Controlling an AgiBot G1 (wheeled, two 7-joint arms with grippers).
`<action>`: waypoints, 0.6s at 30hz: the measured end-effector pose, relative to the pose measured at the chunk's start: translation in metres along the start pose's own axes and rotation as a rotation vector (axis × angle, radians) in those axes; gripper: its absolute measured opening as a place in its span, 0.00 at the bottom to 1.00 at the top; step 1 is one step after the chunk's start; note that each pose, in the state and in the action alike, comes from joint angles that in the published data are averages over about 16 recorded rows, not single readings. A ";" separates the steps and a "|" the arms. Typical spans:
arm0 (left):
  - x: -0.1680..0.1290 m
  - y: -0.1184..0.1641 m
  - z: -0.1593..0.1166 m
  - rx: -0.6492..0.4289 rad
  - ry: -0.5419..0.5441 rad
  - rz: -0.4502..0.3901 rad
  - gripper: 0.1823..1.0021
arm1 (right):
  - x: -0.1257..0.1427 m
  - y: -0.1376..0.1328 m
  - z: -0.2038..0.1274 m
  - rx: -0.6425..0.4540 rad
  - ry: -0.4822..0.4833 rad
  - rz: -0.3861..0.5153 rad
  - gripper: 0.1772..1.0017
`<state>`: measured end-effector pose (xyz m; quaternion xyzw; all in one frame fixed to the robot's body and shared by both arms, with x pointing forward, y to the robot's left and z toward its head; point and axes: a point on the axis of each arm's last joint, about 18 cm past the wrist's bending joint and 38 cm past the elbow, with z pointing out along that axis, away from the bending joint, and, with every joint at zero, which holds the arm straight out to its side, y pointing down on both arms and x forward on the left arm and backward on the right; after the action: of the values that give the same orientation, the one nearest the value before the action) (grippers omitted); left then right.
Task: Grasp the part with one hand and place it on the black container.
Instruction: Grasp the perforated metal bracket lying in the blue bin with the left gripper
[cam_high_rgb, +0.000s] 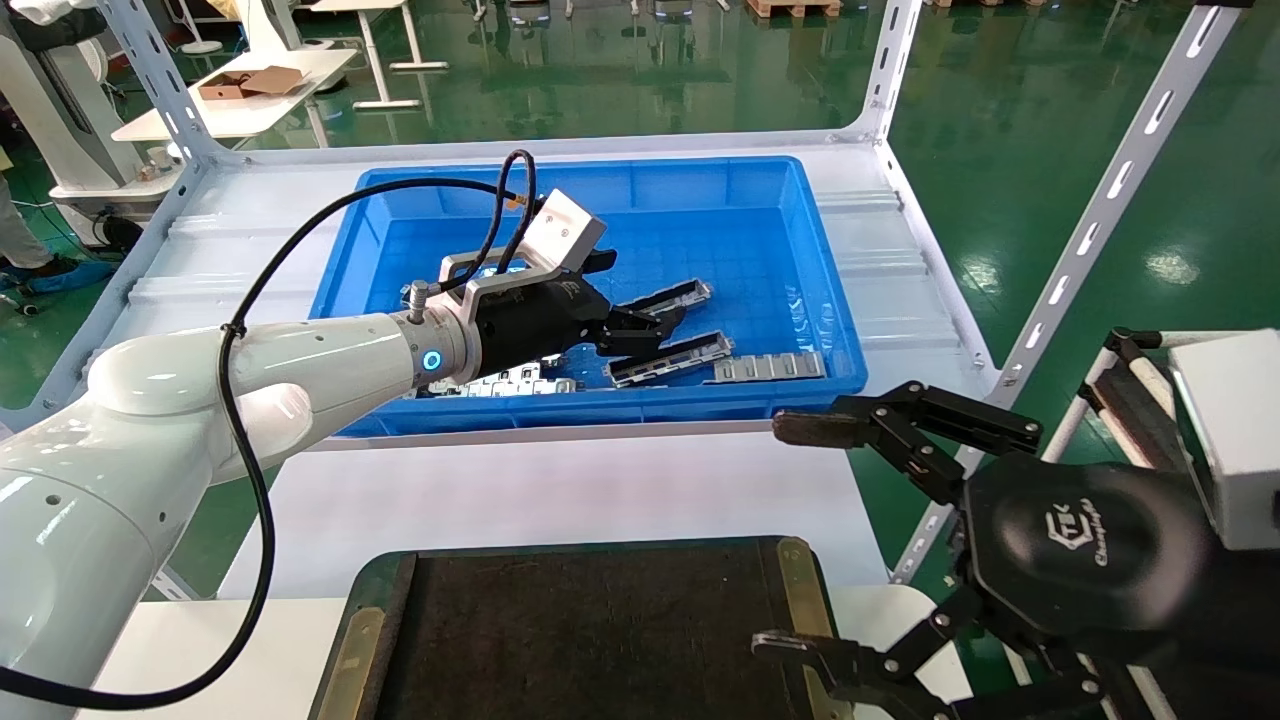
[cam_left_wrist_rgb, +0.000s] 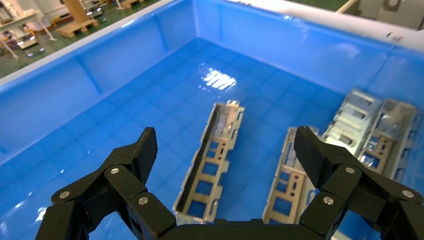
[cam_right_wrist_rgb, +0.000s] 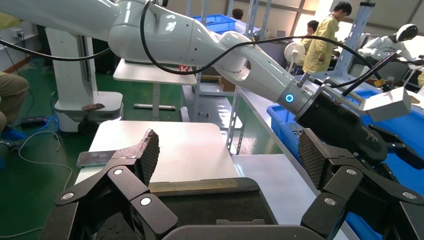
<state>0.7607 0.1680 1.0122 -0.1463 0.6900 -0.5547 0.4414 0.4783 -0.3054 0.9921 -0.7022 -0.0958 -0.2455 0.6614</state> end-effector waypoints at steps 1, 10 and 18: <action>0.000 0.001 0.000 -0.005 -0.004 -0.001 1.00 | 0.000 0.000 0.000 0.000 0.000 0.000 1.00; -0.002 0.011 0.002 -0.036 -0.032 -0.008 1.00 | 0.000 0.000 0.000 0.000 0.000 0.000 1.00; -0.003 0.016 0.003 -0.045 -0.058 -0.018 1.00 | 0.000 0.000 0.000 0.000 0.000 0.000 1.00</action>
<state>0.7699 0.1737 0.9991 -0.1783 0.6879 -0.5384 0.4529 0.4783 -0.3054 0.9921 -0.7022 -0.0958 -0.2455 0.6614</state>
